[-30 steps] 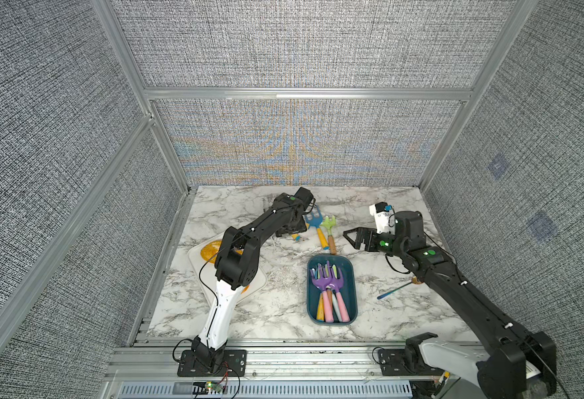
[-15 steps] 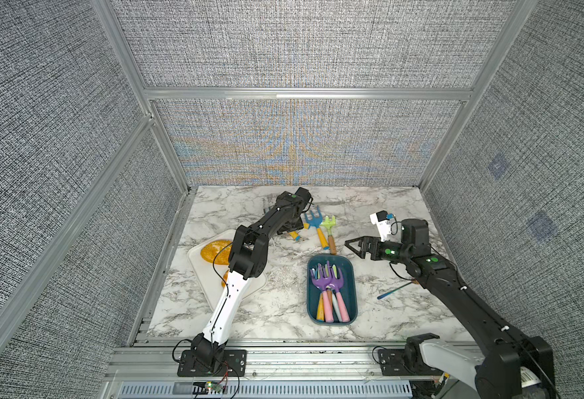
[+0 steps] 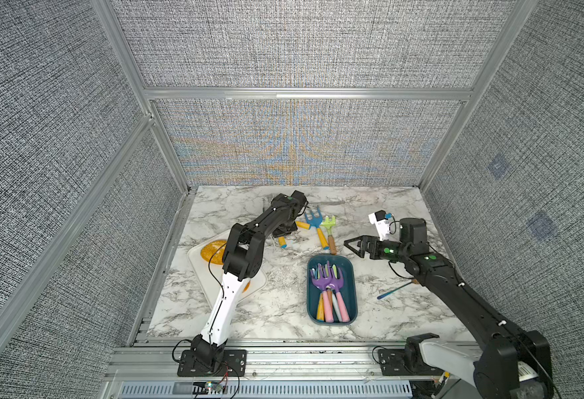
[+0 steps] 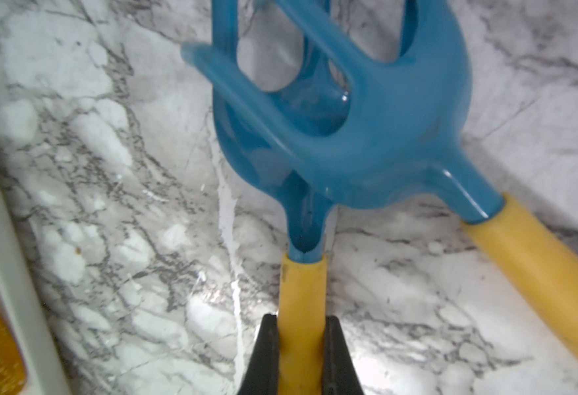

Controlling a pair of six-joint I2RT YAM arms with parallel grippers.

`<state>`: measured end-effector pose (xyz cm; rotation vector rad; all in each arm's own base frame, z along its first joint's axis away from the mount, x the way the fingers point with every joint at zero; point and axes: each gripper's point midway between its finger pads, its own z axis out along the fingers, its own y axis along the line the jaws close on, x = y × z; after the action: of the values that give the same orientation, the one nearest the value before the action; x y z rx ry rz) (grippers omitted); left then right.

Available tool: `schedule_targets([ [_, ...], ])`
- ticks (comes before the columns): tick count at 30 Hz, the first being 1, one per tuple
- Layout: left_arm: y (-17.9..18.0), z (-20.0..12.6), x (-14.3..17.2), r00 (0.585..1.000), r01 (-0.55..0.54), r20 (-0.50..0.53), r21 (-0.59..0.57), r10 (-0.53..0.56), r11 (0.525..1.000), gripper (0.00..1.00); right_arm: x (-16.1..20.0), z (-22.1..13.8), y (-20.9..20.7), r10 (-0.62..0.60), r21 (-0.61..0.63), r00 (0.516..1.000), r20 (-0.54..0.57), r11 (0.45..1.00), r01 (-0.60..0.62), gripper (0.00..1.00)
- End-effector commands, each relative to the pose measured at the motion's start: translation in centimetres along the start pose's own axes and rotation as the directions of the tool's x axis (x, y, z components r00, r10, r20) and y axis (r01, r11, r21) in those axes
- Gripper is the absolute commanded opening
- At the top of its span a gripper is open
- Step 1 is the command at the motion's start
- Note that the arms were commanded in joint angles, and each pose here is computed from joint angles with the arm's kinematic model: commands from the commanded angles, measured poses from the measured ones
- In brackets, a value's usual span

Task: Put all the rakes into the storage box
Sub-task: Pick up the rake at the center of the board.

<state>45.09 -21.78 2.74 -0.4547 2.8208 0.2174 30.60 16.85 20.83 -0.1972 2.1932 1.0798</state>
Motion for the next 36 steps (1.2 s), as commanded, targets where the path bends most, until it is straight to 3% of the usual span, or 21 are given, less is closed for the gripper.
schedule_targets([
  [1, 1.0, -2.5, -1.0, 0.998, 0.0, 0.066, 0.026, -0.002, 1.0, 0.0, -0.4, -0.3, 0.5, -0.006, -0.004, 1.0, 0.012, 1.0, 0.006, 0.99],
  [10, 6.3, -8.6, 0.5, 0.984, 0.012, 0.176, 0.055, -0.022, 0.998, 0.0, -1.6, -2.5, 2.2, -0.012, 0.013, 0.998, 0.068, 1.0, 0.011, 0.99],
  [16, 6.7, -10.0, 3.1, 0.989, -0.063, 0.146, 0.181, 0.037, 0.981, 0.0, -1.4, -3.6, 2.8, 0.006, 0.021, 0.995, 0.097, 1.0, -0.008, 0.99],
  [27, 15.3, -13.3, 3.3, 0.96, 0.014, 0.281, -0.03, -0.005, 0.999, 0.0, 0.7, -4.5, 2.5, 0.053, 0.03, 0.994, 0.1, 0.998, -0.056, 0.99],
  [31, 13.7, -13.8, 3.6, 0.964, -0.079, 0.258, 0.054, 0.063, 0.995, 0.0, 1.0, -4.7, 2.6, 0.057, 0.031, 0.994, 0.095, 0.998, -0.06, 0.99],
  [36, 9.2, -15.8, 4.9, 0.963, -0.207, 0.223, 0.252, 0.151, 0.945, 0.0, 1.2, -4.6, 3.3, 0.037, -0.007, 0.995, 0.092, 0.999, -0.037, 0.99],
])
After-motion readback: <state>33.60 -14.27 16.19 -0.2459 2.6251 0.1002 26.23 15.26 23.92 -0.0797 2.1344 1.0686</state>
